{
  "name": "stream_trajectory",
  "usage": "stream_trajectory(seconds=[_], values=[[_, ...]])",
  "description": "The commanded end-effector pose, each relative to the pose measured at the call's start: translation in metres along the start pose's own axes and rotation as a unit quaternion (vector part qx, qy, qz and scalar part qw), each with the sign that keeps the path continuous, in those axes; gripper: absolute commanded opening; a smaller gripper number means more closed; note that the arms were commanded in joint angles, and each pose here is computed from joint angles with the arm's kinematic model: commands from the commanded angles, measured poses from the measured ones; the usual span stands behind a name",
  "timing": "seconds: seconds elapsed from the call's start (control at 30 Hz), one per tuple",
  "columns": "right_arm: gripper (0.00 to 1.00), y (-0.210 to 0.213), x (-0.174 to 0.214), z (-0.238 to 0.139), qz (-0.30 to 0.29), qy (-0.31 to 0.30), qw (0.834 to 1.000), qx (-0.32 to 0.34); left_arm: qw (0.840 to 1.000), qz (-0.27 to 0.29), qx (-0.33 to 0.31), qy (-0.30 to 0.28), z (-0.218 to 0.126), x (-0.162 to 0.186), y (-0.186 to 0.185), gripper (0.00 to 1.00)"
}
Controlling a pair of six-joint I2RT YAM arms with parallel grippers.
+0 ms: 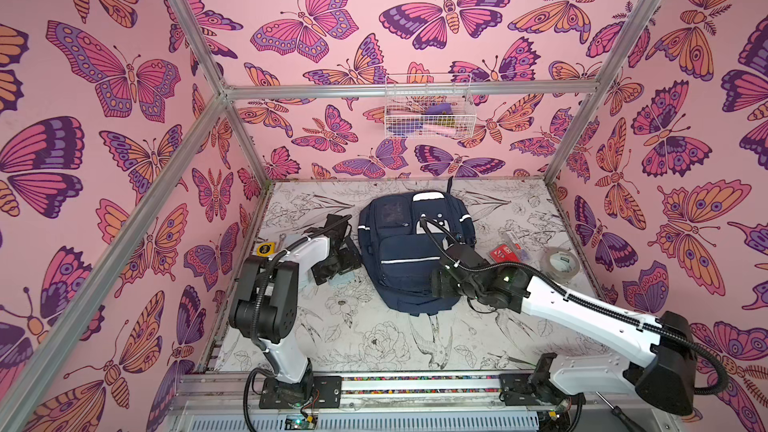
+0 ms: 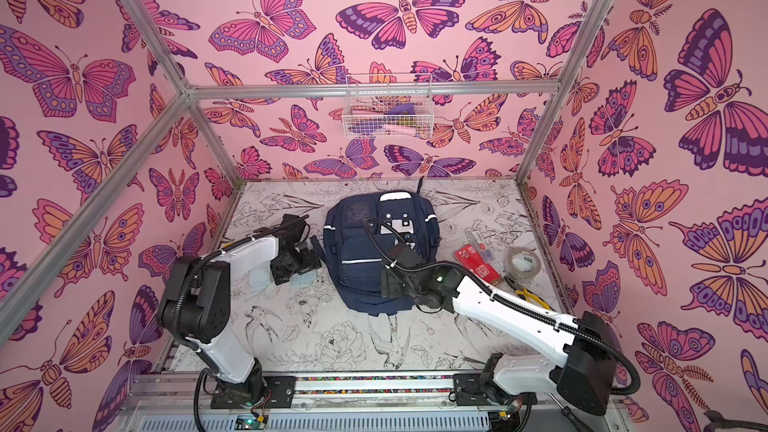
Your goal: Pack the student bag
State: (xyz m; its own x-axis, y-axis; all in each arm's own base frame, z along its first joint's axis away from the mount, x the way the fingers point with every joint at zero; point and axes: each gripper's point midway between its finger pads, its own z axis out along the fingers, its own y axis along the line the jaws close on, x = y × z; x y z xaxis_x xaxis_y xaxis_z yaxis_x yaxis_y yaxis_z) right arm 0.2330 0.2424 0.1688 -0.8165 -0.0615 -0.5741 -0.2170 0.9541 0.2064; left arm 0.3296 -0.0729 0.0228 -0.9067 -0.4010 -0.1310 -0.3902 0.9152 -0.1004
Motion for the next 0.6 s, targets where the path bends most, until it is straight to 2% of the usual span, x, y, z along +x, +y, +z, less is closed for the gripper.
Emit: stream_trajectory(seconds=[0.0,0.23,0.47,0.57], values=[[0.86,-0.002,-0.002,0.000,-0.001,0.004,1.000,0.011,1.000,-0.005,-0.009,0.022,0.005,0.006,0.004,1.00],[0.85,-0.006,-0.004,-0.002,0.004,0.000,1.000,0.016,0.999,-0.006,-0.020,0.039,0.016,0.012,0.008,0.99],[0.81,-0.013,-0.006,-0.012,0.018,-0.008,1.000,0.014,0.999,-0.008,-0.018,0.047,0.019,0.015,0.007,0.79],[0.79,-0.016,-0.010,-0.017,0.031,-0.014,0.999,0.008,0.999,-0.009,-0.012,0.046,0.017,0.015,0.005,0.66]])
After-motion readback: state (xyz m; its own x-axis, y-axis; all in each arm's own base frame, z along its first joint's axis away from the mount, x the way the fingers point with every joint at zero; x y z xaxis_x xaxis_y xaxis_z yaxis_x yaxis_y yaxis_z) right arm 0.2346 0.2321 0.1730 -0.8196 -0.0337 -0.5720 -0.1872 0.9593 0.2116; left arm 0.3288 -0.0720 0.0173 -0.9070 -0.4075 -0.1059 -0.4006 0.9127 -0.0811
